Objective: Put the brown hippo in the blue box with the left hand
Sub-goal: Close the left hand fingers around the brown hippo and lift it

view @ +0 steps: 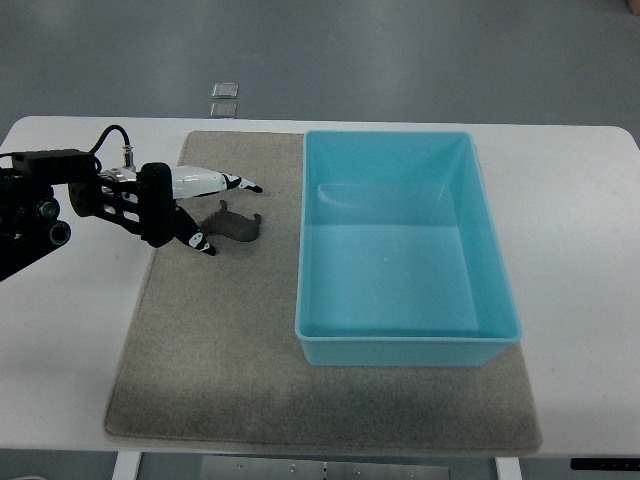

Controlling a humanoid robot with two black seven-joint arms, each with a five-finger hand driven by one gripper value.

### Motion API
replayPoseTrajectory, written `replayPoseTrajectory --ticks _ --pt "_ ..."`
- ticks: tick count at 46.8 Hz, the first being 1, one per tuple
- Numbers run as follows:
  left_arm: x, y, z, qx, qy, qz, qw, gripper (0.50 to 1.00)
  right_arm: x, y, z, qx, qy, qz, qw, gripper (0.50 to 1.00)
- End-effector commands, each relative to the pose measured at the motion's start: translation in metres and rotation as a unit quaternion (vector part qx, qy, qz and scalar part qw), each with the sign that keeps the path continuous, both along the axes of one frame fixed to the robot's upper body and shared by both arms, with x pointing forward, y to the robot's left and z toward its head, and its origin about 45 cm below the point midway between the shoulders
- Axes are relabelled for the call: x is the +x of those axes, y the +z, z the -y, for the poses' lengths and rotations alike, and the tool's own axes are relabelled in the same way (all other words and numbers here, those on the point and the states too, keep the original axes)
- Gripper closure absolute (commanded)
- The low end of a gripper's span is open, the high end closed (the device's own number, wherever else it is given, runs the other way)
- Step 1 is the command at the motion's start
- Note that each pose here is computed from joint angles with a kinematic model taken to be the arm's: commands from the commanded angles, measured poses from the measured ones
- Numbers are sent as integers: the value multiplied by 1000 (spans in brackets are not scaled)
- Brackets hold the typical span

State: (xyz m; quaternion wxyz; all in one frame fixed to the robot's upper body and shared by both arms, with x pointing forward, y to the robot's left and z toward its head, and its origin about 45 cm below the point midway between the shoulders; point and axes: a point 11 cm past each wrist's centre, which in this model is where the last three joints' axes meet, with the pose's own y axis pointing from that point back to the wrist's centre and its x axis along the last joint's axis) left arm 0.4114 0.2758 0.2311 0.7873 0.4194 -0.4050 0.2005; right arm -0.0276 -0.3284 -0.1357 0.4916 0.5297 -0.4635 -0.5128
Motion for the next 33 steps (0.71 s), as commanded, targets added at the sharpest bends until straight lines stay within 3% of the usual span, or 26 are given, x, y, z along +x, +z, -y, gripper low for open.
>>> replayPoseTrajectory --ticks 1,13,16,20,25,29,33 --pt "1 0 0 13 -6 7 1000 600 0 0 0 0 0 0 1000 564" --pt "2 2 2 18 -11 11 1000 724 0 0 0 0 0 0 1000 564" --pt "2 2 3 18 -11 12 1000 791 0 0 0 0 0 0 1000 564" --pt "2 2 2 19 -11 12 1000 808 0 0 0 0 0 0 1000 564" --pt "2 2 2 19 -11 11 1000 872 0 0 0 0 0 0 1000 564" --pt "2 2 2 19 -12 12 1000 885 0 0 0 0 0 0 1000 564" --pt "1 1 3 19 -13 10 1000 945 0 0 0 0 0 0 1000 564"
